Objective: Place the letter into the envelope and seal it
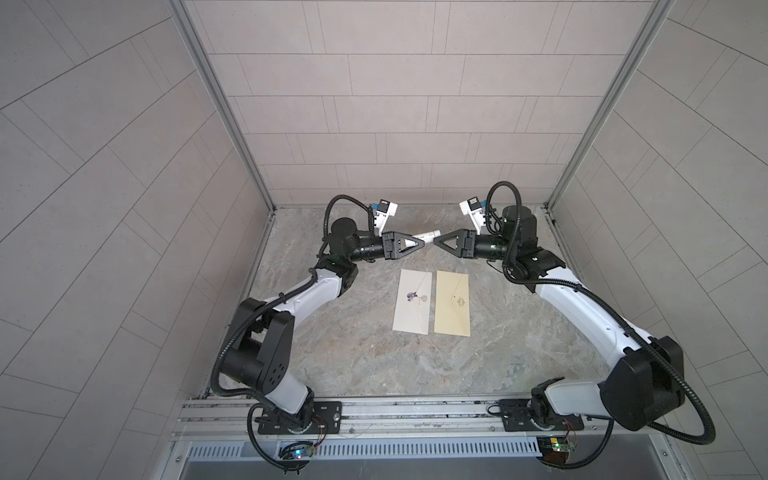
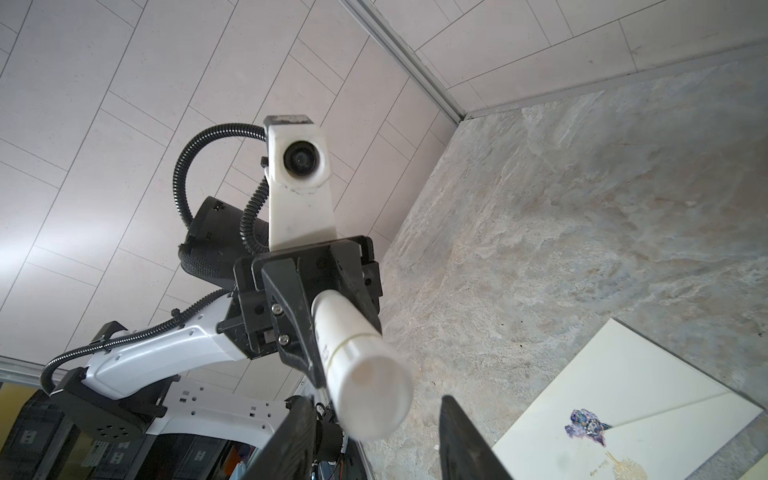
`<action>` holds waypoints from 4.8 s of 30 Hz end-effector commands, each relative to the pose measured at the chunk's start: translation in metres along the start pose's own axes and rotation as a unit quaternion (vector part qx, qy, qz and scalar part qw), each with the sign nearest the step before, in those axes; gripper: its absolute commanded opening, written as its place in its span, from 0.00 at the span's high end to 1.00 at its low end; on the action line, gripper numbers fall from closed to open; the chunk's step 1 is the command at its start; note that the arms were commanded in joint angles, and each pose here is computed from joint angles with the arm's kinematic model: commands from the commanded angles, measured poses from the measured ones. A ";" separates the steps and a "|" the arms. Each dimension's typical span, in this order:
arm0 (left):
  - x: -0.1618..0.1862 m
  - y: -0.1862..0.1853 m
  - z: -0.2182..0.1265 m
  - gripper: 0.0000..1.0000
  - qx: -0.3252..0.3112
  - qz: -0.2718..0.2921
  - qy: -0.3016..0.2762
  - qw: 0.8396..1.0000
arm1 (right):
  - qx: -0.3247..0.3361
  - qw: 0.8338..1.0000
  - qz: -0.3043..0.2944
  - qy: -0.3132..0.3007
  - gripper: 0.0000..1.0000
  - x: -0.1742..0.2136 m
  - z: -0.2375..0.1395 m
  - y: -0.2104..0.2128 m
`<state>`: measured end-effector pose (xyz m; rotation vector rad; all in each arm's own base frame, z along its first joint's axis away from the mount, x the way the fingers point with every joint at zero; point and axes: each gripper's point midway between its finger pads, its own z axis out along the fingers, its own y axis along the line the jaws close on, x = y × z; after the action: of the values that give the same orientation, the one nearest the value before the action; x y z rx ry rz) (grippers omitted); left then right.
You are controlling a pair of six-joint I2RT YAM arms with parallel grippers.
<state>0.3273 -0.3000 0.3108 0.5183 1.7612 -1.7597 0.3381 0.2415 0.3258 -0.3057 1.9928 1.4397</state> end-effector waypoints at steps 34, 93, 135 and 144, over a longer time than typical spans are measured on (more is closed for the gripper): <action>-0.051 -0.020 0.006 1.00 0.020 0.010 -0.113 0.993 | 0.020 0.998 0.032 -0.058 0.72 -0.008 0.008 -0.002; 0.001 0.090 -0.006 0.25 -0.302 0.033 -0.040 0.952 | 0.355 0.893 0.193 -0.198 1.00 -0.011 -0.097 -0.181; 0.043 0.151 -0.032 0.24 -0.441 -0.032 0.012 0.897 | 0.608 0.749 0.226 -0.133 1.00 -0.029 -0.163 -0.393; 0.055 0.157 -0.012 0.24 -0.442 -0.017 0.044 0.896 | 0.595 0.757 0.239 -0.127 1.00 0.003 -0.157 -0.381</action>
<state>0.3832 -0.2807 0.1545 0.1332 2.3830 -0.8109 0.5058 -0.0511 0.0818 0.9275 2.3018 0.1479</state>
